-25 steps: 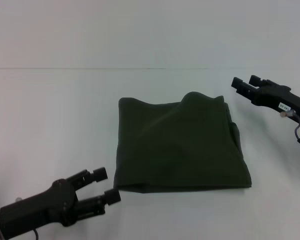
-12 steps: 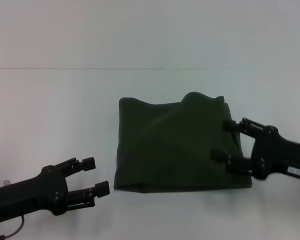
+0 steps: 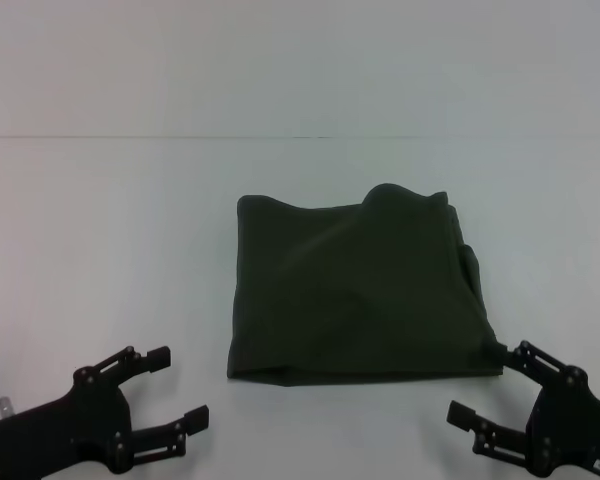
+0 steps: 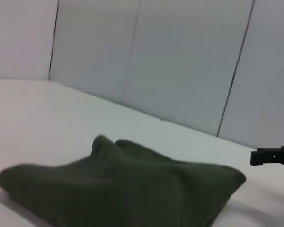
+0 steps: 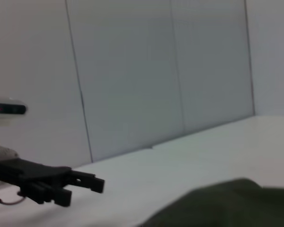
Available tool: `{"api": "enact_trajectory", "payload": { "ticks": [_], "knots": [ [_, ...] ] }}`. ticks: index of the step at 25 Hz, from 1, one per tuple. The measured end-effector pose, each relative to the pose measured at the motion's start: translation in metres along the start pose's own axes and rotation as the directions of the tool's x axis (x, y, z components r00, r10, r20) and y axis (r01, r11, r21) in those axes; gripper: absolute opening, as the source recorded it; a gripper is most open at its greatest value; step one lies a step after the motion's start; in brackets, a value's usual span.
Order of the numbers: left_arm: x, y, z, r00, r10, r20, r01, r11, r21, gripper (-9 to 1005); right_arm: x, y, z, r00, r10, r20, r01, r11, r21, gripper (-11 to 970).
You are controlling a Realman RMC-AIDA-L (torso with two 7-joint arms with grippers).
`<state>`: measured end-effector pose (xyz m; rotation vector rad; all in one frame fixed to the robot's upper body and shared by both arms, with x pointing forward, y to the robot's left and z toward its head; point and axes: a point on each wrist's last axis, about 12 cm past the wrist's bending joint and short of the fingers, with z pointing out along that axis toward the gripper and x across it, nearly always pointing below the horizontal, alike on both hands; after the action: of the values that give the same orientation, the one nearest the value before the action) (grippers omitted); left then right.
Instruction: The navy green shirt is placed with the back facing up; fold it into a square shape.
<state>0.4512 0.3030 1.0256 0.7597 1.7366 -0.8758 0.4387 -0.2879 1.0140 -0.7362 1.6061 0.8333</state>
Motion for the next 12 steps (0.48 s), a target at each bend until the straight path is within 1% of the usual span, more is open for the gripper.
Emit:
{"api": "enact_trajectory", "payload": {
  "ticks": [1, 5, 12],
  "knots": [
    [0.003, -0.001, -0.001, 1.0, -0.012, -0.008, 0.012, 1.0, 0.003, 938, 0.008, 0.001, -0.002, 0.999, 0.011, -0.034, -0.01, 1.0, 0.023, 917],
    [0.009, -0.004, -0.006, 0.999, -0.036, -0.021, 0.036, 0.999, 0.002, 938, 0.014, 0.002, -0.004, 0.997, 0.023, -0.071, -0.02, 0.999, 0.043, 917],
    [0.014, -0.01, -0.009, 0.998, -0.056, -0.024, 0.056, 0.998, 0.0, 937, 0.019, -0.003, 0.001, 0.993, 0.025, -0.114, -0.016, 0.997, 0.076, 916]
  ]
}}
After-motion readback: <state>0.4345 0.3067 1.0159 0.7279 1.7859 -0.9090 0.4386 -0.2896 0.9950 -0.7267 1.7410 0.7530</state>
